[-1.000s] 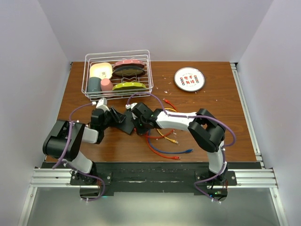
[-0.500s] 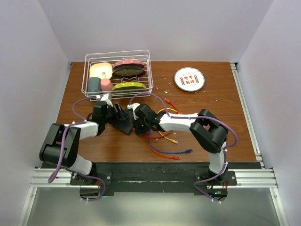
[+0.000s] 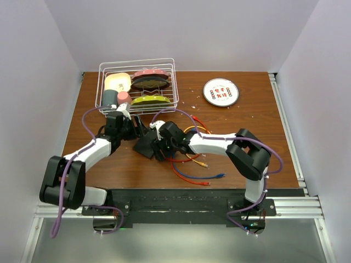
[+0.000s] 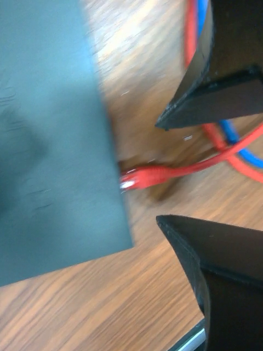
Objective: Insert the plug into the switch port
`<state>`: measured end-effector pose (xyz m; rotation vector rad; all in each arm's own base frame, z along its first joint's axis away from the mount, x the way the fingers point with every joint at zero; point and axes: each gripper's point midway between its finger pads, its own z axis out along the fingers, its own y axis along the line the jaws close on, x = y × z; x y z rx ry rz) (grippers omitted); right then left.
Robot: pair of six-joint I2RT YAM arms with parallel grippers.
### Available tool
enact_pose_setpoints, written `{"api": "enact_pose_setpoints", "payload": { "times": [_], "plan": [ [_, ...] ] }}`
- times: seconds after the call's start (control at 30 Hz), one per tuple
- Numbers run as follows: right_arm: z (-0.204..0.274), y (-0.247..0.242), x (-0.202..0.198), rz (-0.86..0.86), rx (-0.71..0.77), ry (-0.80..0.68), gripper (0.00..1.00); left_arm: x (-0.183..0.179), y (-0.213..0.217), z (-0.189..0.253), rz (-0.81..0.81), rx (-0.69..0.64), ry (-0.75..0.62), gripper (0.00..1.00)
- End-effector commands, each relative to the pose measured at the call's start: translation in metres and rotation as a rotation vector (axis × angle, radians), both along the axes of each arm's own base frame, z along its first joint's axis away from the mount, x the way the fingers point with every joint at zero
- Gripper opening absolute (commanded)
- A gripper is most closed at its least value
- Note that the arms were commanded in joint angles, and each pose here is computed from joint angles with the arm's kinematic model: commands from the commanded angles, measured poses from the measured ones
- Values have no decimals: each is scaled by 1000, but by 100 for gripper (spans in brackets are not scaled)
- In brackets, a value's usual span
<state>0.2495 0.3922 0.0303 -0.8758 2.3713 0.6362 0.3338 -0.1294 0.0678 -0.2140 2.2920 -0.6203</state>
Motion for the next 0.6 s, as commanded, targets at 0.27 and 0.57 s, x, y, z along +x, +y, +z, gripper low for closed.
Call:
{"api": "enact_pose_setpoints", "payload": {
  "times": [0.27, 0.57],
  "plan": [
    [68, -73, 54, -327, -39, -165, 75, 1, 4, 43, -32, 43, -117, 74],
    [45, -120, 82, -486, -60, -82, 57, -5, 3, 36, -44, 38, -96, 74]
  ]
}}
